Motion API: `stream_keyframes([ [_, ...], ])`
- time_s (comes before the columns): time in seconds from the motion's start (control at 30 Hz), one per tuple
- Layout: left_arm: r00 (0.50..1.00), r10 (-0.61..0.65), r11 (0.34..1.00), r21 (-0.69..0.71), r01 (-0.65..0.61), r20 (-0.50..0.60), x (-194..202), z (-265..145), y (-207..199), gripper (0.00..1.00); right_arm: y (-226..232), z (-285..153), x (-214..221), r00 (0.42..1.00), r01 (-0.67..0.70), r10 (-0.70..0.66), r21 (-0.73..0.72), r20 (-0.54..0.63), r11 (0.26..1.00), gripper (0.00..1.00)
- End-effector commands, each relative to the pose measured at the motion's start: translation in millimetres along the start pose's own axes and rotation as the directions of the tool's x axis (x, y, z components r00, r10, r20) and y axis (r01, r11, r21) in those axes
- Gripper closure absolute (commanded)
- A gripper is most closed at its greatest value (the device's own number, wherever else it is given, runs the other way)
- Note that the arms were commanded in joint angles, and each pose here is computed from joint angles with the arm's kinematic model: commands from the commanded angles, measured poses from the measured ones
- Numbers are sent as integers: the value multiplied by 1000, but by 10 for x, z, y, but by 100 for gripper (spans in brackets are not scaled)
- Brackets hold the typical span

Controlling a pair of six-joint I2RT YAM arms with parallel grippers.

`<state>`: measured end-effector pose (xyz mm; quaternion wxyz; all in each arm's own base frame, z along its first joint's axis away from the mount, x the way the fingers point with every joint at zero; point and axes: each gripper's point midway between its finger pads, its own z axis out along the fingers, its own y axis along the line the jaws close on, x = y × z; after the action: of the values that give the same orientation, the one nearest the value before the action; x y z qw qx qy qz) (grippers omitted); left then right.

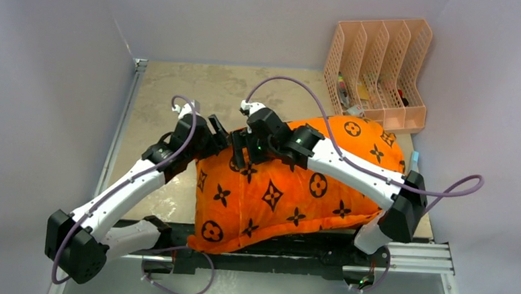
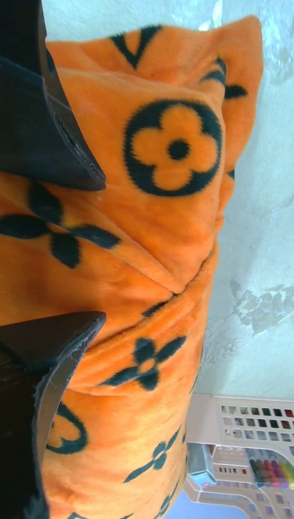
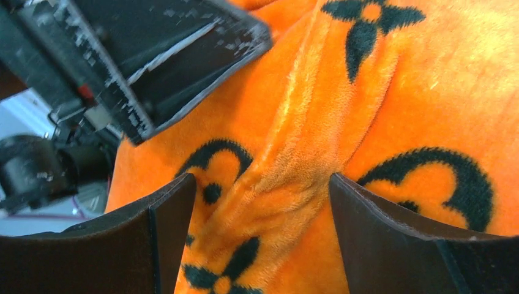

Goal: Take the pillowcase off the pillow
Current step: Remove the pillow from the pillowcase.

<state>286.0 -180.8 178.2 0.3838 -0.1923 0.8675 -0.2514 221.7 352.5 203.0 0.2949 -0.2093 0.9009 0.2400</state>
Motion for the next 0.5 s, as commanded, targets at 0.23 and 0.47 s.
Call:
stream_keyframes([
  [0.23, 999, 16, 986, -165, -9, 38, -247, -435, 360, 33, -124, -248, -142, 991, -52, 16, 278, 130, 959, 83],
  [0.47, 993, 82, 997, 8, -82, -90, -153, -774, -9, 21, 12, -671, -400, 954, -129, 86, 134, 288, 983, 100],
])
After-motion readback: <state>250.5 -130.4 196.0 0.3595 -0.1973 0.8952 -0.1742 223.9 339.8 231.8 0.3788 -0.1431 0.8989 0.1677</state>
